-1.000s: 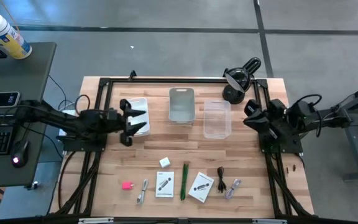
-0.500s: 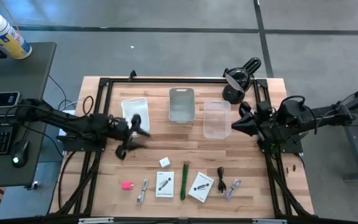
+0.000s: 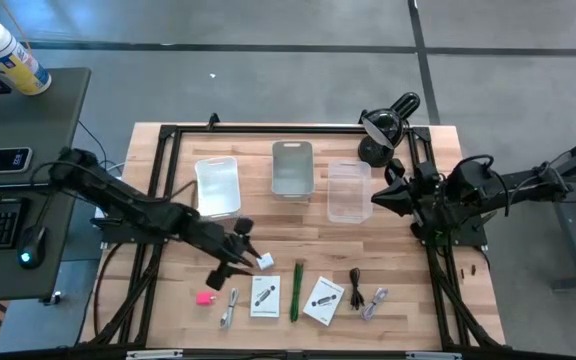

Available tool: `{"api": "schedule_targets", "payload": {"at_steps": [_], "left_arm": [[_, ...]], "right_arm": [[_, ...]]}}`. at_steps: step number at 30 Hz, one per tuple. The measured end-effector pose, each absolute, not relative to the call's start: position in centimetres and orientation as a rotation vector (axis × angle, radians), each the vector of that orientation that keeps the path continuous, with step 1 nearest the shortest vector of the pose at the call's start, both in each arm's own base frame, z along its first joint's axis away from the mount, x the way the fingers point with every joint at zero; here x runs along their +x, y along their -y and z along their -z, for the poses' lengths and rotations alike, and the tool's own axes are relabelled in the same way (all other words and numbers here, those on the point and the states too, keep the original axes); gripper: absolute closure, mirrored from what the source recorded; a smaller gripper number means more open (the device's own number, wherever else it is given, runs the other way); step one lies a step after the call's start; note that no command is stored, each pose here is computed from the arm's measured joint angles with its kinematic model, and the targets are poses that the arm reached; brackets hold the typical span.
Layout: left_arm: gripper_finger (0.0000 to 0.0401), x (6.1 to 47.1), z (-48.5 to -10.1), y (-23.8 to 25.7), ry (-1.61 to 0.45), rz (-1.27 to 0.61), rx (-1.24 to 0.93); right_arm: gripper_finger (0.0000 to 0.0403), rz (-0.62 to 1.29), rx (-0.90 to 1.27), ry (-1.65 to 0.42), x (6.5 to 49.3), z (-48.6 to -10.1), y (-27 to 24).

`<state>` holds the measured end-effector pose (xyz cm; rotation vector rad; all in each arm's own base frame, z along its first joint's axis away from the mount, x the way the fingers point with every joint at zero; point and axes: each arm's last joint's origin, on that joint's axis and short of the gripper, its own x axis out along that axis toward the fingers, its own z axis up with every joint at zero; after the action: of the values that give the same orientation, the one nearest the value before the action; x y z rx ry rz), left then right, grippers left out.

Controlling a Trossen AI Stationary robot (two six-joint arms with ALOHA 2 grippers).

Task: Pick and place items into bin
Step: Put the white USB cable into the white bin

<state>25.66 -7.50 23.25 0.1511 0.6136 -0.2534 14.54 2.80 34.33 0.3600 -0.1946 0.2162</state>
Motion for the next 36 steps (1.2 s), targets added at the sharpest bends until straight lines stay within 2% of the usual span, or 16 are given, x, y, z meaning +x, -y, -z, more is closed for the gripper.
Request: {"api": "schedule_targets", "payload": {"at_steps": [5,11,22,26,36], "left_arm": [[0.0192,27.3,-21.4,7.7,-0.859,0.179,0.220],[0.0192,29.5,-19.6,8.4,-0.956,0.133,0.162],[0.0192,31.4,-20.9,8.3,-0.951,-0.079,0.003],[0.0192,31.4,-20.0,8.2,-1.008,-0.122,-0.090],[0.0192,31.8,-18.1,8.4,-1.066,-0.186,-0.140]], "right_arm": [[0.0391,-0.224,0.366,0.187,14.4,-34.3,-3.4],[0.0374,-0.295,0.409,0.150,14.6,-34.0,-4.7],[0.0247,-0.326,0.327,0.104,15.7,-33.1,-7.3],[0.0217,-0.319,0.271,0.106,15.6,-33.0,-7.5],[0.0217,-0.308,0.218,0.019,15.4,-32.1,-7.9]]}}
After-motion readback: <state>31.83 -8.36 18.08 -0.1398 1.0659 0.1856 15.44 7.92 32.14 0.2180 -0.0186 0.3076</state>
